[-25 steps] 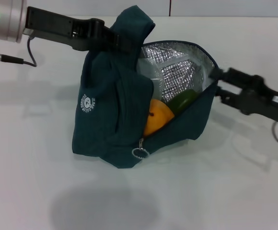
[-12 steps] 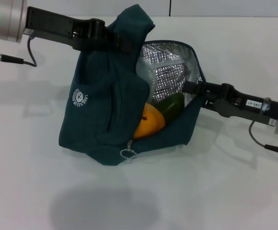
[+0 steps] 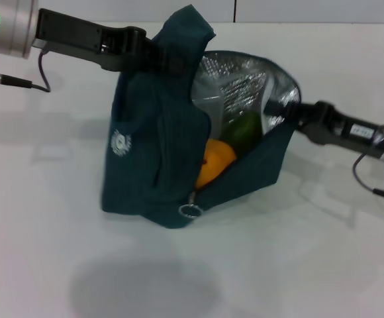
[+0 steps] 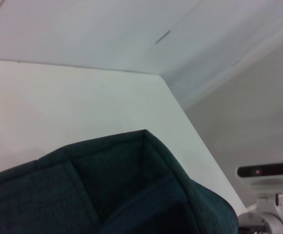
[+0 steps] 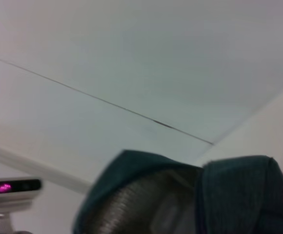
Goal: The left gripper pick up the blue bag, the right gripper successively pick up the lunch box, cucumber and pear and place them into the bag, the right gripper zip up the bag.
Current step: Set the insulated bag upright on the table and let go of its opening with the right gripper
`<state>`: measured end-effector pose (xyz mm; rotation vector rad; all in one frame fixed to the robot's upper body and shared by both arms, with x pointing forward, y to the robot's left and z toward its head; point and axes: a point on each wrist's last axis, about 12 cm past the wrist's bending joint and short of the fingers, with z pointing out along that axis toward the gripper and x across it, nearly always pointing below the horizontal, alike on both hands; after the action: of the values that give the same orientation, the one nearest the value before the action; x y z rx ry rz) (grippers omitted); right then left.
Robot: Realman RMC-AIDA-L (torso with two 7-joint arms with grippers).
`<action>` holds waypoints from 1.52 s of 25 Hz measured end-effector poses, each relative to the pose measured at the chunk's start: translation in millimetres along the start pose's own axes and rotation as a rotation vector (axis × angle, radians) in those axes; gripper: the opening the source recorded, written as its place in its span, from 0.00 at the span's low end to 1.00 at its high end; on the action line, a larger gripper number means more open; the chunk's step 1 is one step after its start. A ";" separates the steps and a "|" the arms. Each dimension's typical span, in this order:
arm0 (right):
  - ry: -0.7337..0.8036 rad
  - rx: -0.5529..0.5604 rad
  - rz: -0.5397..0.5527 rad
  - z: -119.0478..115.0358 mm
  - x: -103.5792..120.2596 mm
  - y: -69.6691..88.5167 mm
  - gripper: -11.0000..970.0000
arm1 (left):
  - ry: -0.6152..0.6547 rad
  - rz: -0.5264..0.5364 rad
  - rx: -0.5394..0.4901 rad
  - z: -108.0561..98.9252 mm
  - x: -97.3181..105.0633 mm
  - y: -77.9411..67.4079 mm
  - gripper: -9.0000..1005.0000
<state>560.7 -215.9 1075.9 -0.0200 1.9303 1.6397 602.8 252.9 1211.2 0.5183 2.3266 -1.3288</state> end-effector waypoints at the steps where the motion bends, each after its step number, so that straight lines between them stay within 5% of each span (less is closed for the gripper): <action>1: -0.010 -0.018 -0.014 -1.4 -2.8 2.4 0.18 | 0.008 -0.002 0.003 -1.3 -0.1 -0.8 0.05; 8: -0.029 -0.198 -0.137 -16.3 -33.2 34.2 0.07 | 0.050 -0.022 0.108 -15.4 -3.8 -15.1 0.05; 13: -0.007 -0.271 -0.184 -23.6 -46.2 50.0 0.04 | 0.051 -0.051 0.159 -6.1 0.3 -14.3 0.05; 24: 0.038 -0.148 -0.142 -19.9 -35.0 30.7 0.03 | 0.007 -0.120 0.109 28.3 18.9 12.5 0.05; 38: 0.046 -0.072 -0.131 -11.2 -26.4 19.3 0.03 | -0.012 -0.137 0.066 30.2 29.3 23.3 0.05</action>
<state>570.2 -230.9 1105.5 -0.2107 1.8617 1.6333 594.7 241.1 1165.2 0.3751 2.3512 -1.4714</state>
